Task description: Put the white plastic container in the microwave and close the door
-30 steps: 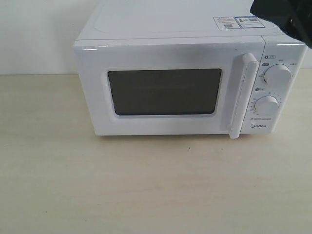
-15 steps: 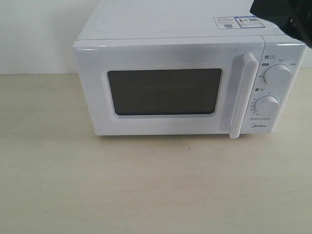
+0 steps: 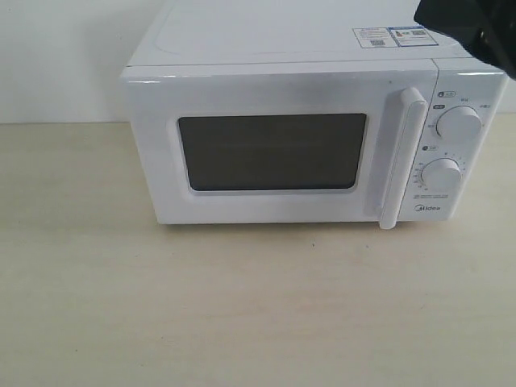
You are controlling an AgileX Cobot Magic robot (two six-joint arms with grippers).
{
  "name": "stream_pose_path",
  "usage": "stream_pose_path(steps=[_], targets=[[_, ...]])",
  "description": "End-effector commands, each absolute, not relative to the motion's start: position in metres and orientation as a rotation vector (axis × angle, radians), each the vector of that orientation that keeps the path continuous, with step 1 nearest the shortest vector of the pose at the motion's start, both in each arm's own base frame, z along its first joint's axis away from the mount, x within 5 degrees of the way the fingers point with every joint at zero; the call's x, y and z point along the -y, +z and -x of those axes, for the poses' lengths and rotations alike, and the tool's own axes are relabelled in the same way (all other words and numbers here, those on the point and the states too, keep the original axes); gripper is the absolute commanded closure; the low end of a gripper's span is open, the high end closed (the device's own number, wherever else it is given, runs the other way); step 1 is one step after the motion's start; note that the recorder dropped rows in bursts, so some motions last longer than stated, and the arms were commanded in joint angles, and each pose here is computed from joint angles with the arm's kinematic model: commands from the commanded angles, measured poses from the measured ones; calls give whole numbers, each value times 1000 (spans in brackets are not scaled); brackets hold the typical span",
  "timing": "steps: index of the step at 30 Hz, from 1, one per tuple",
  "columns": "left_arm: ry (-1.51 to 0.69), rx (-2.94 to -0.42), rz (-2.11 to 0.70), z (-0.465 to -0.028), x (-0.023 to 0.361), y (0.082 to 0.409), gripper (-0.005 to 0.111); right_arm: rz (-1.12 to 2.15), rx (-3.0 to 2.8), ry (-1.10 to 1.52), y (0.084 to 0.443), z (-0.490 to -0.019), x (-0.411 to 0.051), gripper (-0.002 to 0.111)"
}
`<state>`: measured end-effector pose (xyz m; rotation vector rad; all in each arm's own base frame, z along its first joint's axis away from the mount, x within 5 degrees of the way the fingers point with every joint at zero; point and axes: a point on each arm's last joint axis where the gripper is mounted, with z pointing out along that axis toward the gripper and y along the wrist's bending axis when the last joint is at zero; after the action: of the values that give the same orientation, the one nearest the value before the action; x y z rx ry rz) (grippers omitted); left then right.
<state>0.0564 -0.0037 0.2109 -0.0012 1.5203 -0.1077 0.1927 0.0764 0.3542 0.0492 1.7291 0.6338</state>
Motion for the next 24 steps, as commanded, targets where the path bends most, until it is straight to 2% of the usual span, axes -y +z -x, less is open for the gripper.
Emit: stream_pose_path(steps=[1, 11, 24], targets=[[-102, -1582, 9, -56, 3, 204, 103, -50, -1728, 627, 354, -192, -75, 108], [31, -1816, -36, -54, -1, 183, 103, -50, -1728, 627, 354, -192, -75, 108], [41, -1819, 79, -54, -4, 183, 103, -50, -1728, 627, 354, -192, -75, 108]])
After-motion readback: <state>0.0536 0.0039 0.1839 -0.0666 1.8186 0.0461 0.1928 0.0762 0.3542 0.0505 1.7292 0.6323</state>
